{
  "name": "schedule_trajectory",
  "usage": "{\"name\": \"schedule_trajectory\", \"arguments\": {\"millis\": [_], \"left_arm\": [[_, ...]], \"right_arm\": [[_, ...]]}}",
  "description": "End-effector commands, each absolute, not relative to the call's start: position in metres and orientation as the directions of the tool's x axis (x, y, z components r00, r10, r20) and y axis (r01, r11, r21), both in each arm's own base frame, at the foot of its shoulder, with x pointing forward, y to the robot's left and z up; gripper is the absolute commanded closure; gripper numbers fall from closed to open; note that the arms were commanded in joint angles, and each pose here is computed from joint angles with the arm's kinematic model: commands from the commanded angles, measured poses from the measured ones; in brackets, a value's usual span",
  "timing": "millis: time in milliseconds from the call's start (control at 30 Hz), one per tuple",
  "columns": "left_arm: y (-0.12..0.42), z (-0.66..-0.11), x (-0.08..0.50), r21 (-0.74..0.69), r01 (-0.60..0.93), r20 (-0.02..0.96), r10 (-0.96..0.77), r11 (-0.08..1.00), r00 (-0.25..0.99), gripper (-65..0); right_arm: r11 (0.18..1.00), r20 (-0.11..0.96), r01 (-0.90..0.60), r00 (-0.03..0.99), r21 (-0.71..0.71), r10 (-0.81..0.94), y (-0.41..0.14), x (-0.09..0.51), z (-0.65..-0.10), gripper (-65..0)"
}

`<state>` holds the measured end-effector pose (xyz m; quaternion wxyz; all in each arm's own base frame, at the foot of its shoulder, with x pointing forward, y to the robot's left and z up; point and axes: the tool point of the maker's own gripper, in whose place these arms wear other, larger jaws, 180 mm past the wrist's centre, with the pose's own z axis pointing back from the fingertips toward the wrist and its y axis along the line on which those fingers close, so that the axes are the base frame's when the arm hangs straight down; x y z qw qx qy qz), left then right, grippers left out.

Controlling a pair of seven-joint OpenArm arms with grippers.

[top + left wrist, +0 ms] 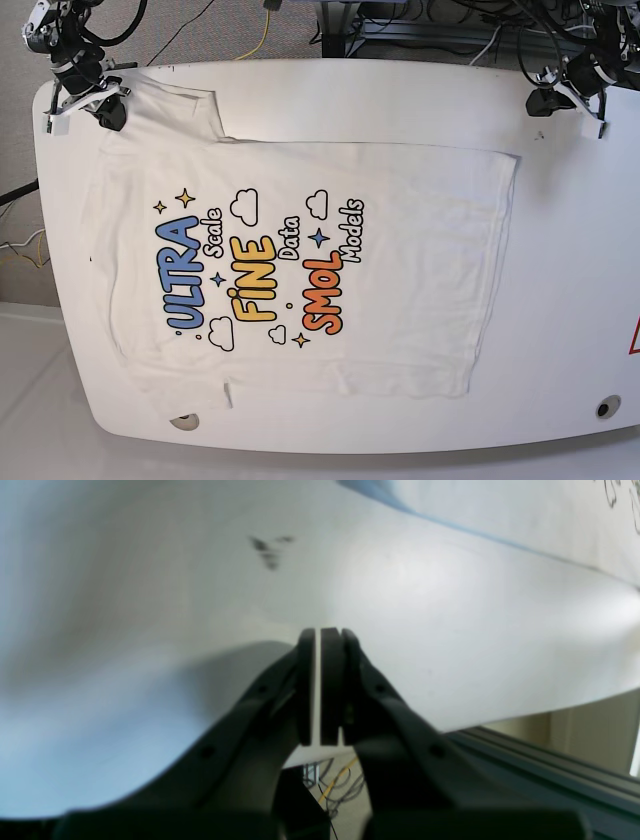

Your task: Fold the T-shirt properly

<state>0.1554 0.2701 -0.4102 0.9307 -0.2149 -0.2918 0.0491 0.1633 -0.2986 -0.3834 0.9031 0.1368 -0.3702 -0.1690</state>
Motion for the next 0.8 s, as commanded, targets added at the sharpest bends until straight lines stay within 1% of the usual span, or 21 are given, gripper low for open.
{"name": "schedule_trajectory", "arguments": {"millis": [0,67,133,200,400,467,600,767], "left_arm": [[0.271,-0.401,0.16,-0.412,0.071,0.546,0.183,0.909,0.817,-3.9],[0.27,-0.4,0.16,-0.407,0.082,0.55,0.172,0.91,0.817,-11.2],[0.27,-0.397,0.162,-0.398,0.092,0.564,0.164,0.913,0.809,-22.0],[0.27,-0.394,0.164,-0.394,0.1,0.573,0.159,0.914,0.804,-24.7],[0.268,-0.391,0.168,-0.384,0.112,0.583,0.146,0.917,0.8,-27.6],[0.27,-0.397,0.166,-0.38,0.108,0.559,0.135,0.919,0.818,-32.3],[0.272,-0.397,0.167,-0.377,0.101,0.555,0.137,0.921,0.82,-35.0],[0.273,-0.396,0.17,-0.372,0.104,0.556,0.131,0.922,0.821,-36.1]], "right_arm": [[0.914,0.655,0.185,0.648,0.361,-0.39,-0.304,0.169,-0.373,0.0],[0.914,0.652,0.186,0.65,0.362,-0.39,-0.304,0.168,-0.374,0.0],[0.914,0.653,0.186,0.65,0.36,-0.39,-0.304,0.167,-0.374,0.0],[0.914,0.652,0.186,0.651,0.361,-0.39,-0.304,0.167,-0.374,0.0],[0.912,0.65,0.188,0.65,0.363,-0.393,-0.304,0.166,-0.375,0.0],[0.91,0.654,0.193,0.642,0.368,-0.4,-0.306,0.168,-0.373,0.0],[0.909,0.656,0.192,0.639,0.37,-0.402,-0.306,0.168,-0.373,0.0],[0.908,0.655,0.192,0.64,0.371,-0.403,-0.306,0.168,-0.373,0.0]]}}
